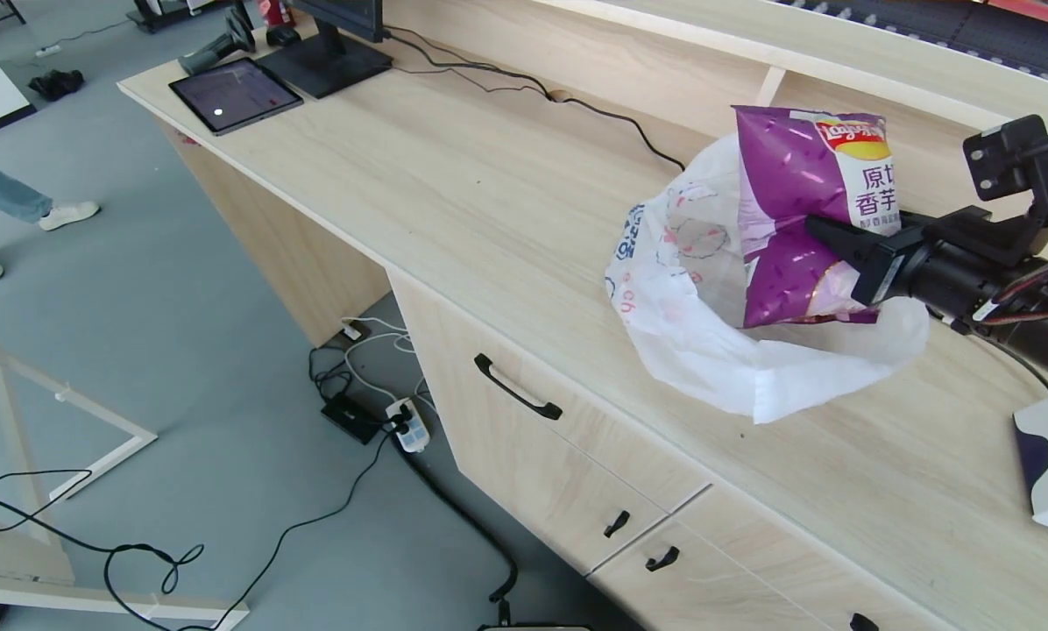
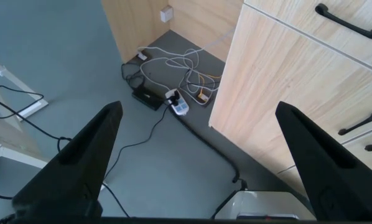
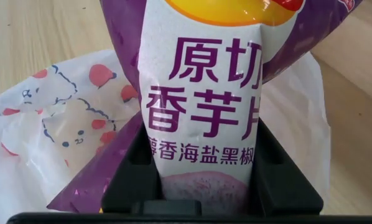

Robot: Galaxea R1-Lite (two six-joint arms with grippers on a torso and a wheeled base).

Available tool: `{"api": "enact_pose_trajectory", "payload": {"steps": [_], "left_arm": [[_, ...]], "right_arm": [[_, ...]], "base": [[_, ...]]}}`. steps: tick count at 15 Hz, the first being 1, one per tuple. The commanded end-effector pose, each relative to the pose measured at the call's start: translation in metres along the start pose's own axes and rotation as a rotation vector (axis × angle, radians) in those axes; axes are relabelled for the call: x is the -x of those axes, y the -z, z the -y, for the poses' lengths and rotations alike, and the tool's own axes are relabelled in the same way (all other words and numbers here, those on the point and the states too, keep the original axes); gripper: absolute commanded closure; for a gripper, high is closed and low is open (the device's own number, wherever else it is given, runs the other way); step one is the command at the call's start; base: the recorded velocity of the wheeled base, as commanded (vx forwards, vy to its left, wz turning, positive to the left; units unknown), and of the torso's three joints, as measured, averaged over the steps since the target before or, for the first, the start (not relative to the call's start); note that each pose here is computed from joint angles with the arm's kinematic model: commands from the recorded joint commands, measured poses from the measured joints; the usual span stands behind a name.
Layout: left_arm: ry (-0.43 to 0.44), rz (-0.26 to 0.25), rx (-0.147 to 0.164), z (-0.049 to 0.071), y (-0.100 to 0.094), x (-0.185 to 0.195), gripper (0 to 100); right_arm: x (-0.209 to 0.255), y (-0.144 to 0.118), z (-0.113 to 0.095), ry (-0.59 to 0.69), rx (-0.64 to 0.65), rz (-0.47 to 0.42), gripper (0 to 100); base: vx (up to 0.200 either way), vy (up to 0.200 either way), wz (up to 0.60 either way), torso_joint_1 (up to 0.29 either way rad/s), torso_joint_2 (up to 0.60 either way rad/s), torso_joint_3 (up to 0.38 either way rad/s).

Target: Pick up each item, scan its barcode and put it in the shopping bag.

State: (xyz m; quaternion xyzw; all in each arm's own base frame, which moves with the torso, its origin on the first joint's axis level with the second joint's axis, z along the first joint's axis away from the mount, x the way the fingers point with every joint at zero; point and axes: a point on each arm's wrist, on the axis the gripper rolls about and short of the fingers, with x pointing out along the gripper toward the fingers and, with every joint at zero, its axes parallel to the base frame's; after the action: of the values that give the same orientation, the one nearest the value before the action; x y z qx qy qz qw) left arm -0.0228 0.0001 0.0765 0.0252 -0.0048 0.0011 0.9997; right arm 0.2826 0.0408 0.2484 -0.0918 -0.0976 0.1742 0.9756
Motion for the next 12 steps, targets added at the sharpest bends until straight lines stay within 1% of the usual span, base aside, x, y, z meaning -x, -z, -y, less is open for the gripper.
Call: {"api": "enact_pose_trajectory", "payload": {"steps": [1,2,6,9,12], "left_arm": [[0.000,0.001,0.001,0.000,0.000,0.000,0],[-0.001,0.001,0.001,0.000,0.000,0.000,0],[0.000,0.001,0.000,0.000,0.000,0.000,0],[0.000,0.000,0.000,0.000,0.000,0.000,0],[-0.001,-0.002,0.000,0.000,0.000,0.000,0]], "right_arm": [[-0.002,0.002,0.000,-0.005,0.000,-0.005,100],[-0.003,0.001,0.000,-0.003,0.009,0.001,100],[0.001,0.008,-0.003,-0.016,0.019,-0.024,100],[0.007,0.019,-0.008,-0.047,0.051,-0.035,100],[0.004,0.022,-0.020,-0.099,0.059,-0.040,100]], "base": [[0.000,0.000,0.00,0.000,0.00,0.000],[0.000,0.000,0.00,0.000,0.00,0.000],[0.000,0.000,0.00,0.000,0.00,0.000],[0.000,0.000,0.00,0.000,0.00,0.000],[0.000,0.000,0.00,0.000,0.00,0.000]]}}
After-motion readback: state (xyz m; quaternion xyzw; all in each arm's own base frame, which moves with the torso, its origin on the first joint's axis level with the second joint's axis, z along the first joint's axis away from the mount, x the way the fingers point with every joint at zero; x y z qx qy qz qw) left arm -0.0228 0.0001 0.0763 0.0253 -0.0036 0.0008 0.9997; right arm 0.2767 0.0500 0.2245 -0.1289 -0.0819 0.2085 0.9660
